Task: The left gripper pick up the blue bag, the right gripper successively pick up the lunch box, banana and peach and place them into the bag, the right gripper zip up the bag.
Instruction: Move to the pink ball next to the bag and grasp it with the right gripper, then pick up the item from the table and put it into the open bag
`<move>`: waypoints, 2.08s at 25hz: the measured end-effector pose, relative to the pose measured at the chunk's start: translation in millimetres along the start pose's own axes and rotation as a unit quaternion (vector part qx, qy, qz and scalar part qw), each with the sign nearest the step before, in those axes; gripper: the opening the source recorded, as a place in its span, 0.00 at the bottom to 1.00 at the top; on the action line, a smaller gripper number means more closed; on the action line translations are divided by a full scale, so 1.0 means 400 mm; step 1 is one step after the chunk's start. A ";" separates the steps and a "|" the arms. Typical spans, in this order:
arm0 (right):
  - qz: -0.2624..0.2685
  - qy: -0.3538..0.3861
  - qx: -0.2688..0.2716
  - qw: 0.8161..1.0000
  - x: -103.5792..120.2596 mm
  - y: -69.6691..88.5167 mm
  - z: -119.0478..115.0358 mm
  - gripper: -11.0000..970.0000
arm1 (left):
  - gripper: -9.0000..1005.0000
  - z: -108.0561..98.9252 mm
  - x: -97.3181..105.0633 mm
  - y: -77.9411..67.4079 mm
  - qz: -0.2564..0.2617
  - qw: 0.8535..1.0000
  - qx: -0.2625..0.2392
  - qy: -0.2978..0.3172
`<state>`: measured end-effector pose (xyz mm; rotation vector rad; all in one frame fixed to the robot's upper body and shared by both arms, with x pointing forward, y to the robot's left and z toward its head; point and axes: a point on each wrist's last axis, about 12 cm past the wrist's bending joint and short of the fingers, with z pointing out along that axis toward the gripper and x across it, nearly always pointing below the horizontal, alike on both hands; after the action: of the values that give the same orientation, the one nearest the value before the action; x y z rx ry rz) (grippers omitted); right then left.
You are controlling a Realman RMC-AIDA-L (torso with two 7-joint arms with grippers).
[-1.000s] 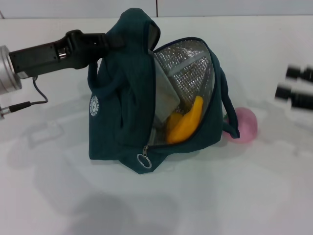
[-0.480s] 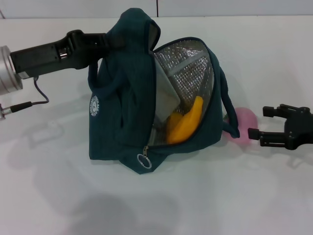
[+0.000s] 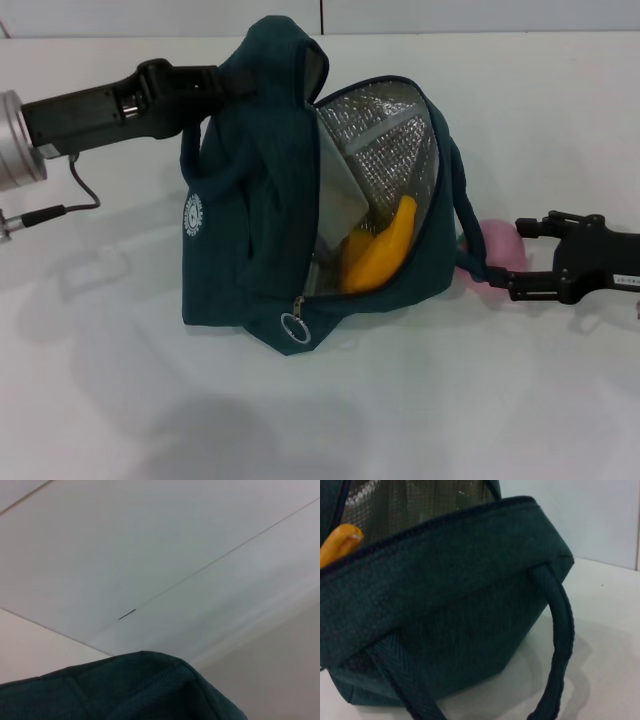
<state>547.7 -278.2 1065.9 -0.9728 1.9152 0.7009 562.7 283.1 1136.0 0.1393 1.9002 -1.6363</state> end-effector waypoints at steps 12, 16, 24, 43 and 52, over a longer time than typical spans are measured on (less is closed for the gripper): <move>-0.010 0.011 0.006 1.000 0.001 0.000 0.007 0.71 | 0.05 0.001 -0.004 0.000 0.002 1.000 -0.002 -0.001; -0.010 0.011 0.006 1.000 0.001 -0.002 0.006 0.59 | 0.05 0.001 -0.005 0.001 0.002 1.000 -0.003 -0.002; -0.002 0.000 0.020 1.000 0.001 -0.015 -0.017 0.40 | 0.05 -0.001 -0.003 0.003 0.000 1.000 -0.005 -0.004; 0.042 -0.286 0.011 0.957 -0.123 -0.048 -0.200 0.25 | 0.05 0.004 -0.002 0.002 0.000 1.000 -0.003 -0.001; 0.019 -0.254 -0.147 0.956 -0.286 -0.006 0.015 0.19 | 0.05 0.002 -0.001 0.003 -0.001 1.000 -0.004 -0.001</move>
<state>590.2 -234.1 1162.4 -0.8307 1.4026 1.1595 563.7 282.5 1135.1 0.1318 1.9056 -1.6281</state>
